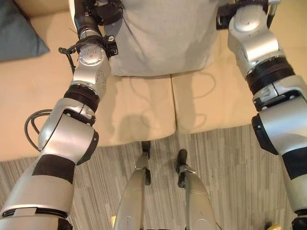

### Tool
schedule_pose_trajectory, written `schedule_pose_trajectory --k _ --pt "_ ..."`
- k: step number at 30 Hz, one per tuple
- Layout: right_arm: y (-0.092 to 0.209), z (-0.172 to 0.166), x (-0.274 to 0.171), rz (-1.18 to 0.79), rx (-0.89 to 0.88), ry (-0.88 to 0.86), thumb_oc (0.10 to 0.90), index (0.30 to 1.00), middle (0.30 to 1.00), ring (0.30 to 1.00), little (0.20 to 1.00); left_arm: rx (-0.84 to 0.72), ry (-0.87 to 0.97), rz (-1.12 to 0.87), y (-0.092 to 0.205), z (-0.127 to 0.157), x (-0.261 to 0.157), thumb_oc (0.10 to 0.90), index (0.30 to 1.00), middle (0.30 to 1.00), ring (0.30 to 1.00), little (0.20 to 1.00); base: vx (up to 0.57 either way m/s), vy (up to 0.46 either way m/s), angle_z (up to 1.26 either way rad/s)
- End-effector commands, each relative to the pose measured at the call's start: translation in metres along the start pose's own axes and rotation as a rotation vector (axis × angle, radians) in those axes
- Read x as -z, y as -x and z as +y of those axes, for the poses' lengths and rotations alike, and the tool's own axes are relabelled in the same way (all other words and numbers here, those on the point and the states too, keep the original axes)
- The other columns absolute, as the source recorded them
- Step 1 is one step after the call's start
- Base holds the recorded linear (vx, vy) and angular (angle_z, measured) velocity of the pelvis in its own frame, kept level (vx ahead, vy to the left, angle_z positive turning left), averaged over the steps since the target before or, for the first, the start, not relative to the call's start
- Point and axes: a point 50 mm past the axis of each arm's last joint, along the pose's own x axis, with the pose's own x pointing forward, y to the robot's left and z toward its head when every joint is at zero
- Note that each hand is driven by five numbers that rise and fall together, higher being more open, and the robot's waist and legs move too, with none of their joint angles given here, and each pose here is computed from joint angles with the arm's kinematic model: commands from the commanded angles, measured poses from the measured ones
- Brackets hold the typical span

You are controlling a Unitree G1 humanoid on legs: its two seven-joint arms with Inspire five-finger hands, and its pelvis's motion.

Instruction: Pick up all the scattered cushions and arrange them neatly on the sofa.

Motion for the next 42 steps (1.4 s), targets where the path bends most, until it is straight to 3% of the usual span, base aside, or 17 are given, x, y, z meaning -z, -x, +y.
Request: schedule_pose_trajectory --k 1,8,9,13,19,26,27,28,29,30,34,35,37,39,40,42 --pt "0.001 0.013 -0.026 -0.145 -0.027 -0.031 0.400 0.300 0.300 0.300 0.300 0.111 0.064 -0.336 -0.002 -0.027 -0.079 0.400 0.300 0.300 0.300 0.300 0.37 -0.174 -0.02" --pt "0.008 0.016 -0.016 -0.132 -0.027 -0.051 0.400 0.300 0.300 0.300 0.300 0.148 0.077 -0.300 0.005 -0.034 -0.061 0.400 0.300 0.300 0.300 0.300 0.18 -0.141 0.36" --pt "0.012 0.013 -0.001 -0.120 -0.047 -0.008 0.400 0.300 0.300 0.300 0.300 0.153 0.131 -0.232 0.013 -0.039 -0.037 0.400 0.300 0.300 0.300 0.300 0.44 -0.459 0.28" --pt "0.015 0.017 0.020 -0.040 -0.062 0.065 0.400 0.300 0.300 0.300 0.300 0.094 0.173 -0.132 0.012 -0.034 -0.017 0.400 0.300 0.300 0.300 0.300 0.31 -0.204 0.25" --pt "0.010 0.031 -0.004 -0.093 -0.082 0.135 0.400 0.300 0.300 0.300 0.300 0.027 0.238 -0.068 0.003 -0.026 -0.021 0.400 0.300 0.300 0.300 0.300 0.04 -0.001 -0.15" --pt "0.002 0.021 -0.006 -0.084 -0.064 0.257 0.400 0.300 0.300 0.300 0.300 0.043 0.191 -0.023 -0.002 -0.022 -0.018 0.400 0.300 0.300 0.300 0.300 0.02 0.018 0.10" --pt "0.000 0.017 -0.006 -0.078 -0.038 0.264 0.585 0.578 0.578 0.578 0.578 0.040 0.166 -0.023 -0.004 -0.019 -0.019 0.400 0.300 0.300 0.300 0.300 0.03 0.045 0.04" --pt "0.000 0.017 -0.006 -0.078 -0.038 0.264 0.800 0.900 0.900 0.900 0.900 0.040 0.166 -0.023 -0.004 -0.019 -0.019 0.593 0.589 0.589 0.589 0.589 0.04 0.046 0.03" --pt "0.000 0.015 -0.005 -0.075 -0.025 0.259 0.800 0.900 0.900 0.900 0.900 0.033 0.151 -0.022 -0.004 -0.017 -0.018 0.593 0.589 0.589 0.589 0.589 0.03 0.024 0.00" --pt "0.000 0.013 -0.003 -0.070 -0.020 0.265 0.800 0.900 0.900 0.900 0.900 0.040 0.154 -0.018 -0.004 -0.018 -0.018 0.800 0.900 0.900 0.900 0.900 0.05 0.046 -0.01" --pt "-0.002 0.002 0.004 -0.052 -0.002 0.325 0.800 0.900 0.900 0.900 0.900 0.027 0.118 -0.006 -0.008 -0.003 -0.017 0.800 0.900 0.900 0.900 0.900 0.04 0.026 -0.01" --pt "-0.004 -0.021 0.020 0.000 0.040 0.379 0.800 0.900 0.900 0.900 0.900 -0.023 0.028 -0.022 -0.015 0.022 -0.024 0.800 0.900 0.900 0.900 0.900 0.04 0.024 -0.02" --pt "-0.004 -0.030 0.026 0.020 0.055 0.393 0.800 0.900 0.900 0.900 0.900 -0.051 -0.003 -0.025 -0.018 0.034 -0.028 0.800 0.900 0.900 0.900 0.900 0.02 0.012 0.00" --pt "-0.006 -0.052 0.034 0.063 0.095 0.423 0.800 0.900 0.900 0.900 0.900 -0.153 -0.023 -0.011 -0.022 0.070 -0.033 0.800 0.900 0.900 0.900 0.900 0.00 0.000 0.00" --pt "-0.006 -0.052 0.034 0.062 0.095 0.422 0.800 0.900 0.900 0.900 0.900 -0.153 -0.022 -0.011 -0.023 0.070 -0.033 0.800 0.900 0.900 0.900 0.900 0.02 0.020 -0.05" --pt "-0.007 -0.067 0.037 0.091 0.158 0.316 0.800 0.900 0.900 0.900 0.900 -0.228 -0.064 -0.023 -0.024 0.099 -0.041 0.800 0.900 0.900 0.900 0.900 -0.01 0.024 -0.05"
